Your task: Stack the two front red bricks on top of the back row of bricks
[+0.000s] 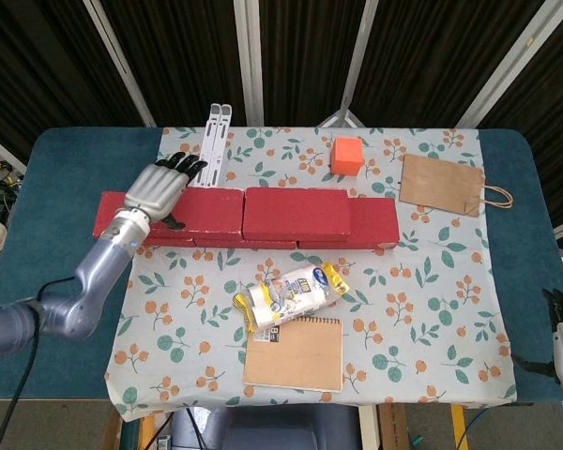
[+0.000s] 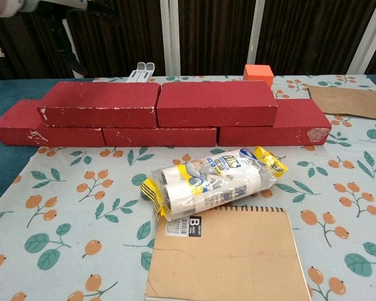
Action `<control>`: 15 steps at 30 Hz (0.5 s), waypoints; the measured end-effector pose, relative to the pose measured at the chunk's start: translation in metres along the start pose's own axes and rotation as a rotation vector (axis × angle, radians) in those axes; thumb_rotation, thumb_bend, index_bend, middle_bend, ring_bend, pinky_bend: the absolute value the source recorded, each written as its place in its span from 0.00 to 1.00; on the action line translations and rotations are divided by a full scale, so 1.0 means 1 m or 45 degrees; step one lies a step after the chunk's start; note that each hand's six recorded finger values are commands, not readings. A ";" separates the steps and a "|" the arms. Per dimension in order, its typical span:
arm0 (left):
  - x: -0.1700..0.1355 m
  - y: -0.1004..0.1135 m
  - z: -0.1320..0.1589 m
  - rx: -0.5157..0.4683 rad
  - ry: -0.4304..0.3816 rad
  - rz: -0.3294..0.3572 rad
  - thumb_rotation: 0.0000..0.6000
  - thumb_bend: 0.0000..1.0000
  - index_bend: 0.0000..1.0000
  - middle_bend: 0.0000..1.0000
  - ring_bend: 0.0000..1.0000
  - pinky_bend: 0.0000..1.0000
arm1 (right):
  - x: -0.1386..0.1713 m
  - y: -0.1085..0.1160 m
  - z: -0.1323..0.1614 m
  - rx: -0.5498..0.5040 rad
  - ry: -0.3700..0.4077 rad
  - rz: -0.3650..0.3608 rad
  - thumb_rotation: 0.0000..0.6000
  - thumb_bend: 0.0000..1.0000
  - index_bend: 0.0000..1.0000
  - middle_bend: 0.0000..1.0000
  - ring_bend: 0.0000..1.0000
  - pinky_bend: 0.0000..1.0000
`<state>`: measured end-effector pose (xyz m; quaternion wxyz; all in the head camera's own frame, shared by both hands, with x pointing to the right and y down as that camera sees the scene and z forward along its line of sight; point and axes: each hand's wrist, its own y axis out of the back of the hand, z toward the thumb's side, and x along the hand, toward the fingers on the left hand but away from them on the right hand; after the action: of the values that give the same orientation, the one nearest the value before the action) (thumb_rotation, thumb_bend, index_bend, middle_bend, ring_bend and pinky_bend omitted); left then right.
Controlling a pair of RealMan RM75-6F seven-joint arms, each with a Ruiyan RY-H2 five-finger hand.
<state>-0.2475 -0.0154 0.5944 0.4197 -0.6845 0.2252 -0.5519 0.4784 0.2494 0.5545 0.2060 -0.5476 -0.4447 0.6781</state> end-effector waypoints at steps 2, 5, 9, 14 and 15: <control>-0.025 -0.002 -0.012 0.026 0.024 0.080 1.00 0.00 0.11 0.06 0.00 0.22 | 0.000 0.002 0.003 -0.009 0.036 -0.018 1.00 0.06 0.00 0.03 0.00 0.00; -0.075 -0.016 -0.038 0.059 0.085 0.191 1.00 0.00 0.11 0.05 0.00 0.22 | 0.000 0.006 0.009 -0.014 0.101 -0.060 1.00 0.06 0.00 0.03 0.00 0.00; -0.144 -0.048 -0.071 0.050 0.192 0.270 1.00 0.00 0.11 0.02 0.00 0.21 | 0.002 0.012 0.017 -0.011 0.201 -0.130 1.00 0.06 0.00 0.03 0.00 0.00; -0.214 -0.095 -0.091 -0.001 0.285 0.284 1.00 0.00 0.11 0.01 0.00 0.19 | 0.007 0.018 0.021 0.003 0.298 -0.214 1.00 0.06 0.00 0.03 0.00 0.00; -0.221 -0.102 -0.093 -0.009 0.297 0.279 1.00 0.00 0.11 0.00 0.00 0.19 | 0.008 0.019 0.021 0.003 0.308 -0.224 1.00 0.06 0.00 0.03 0.00 0.00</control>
<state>-0.4156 0.1811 0.5569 0.4460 -0.5886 0.3476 -0.5777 0.4601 0.2379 0.5342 0.3173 -0.5841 -0.4621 0.5870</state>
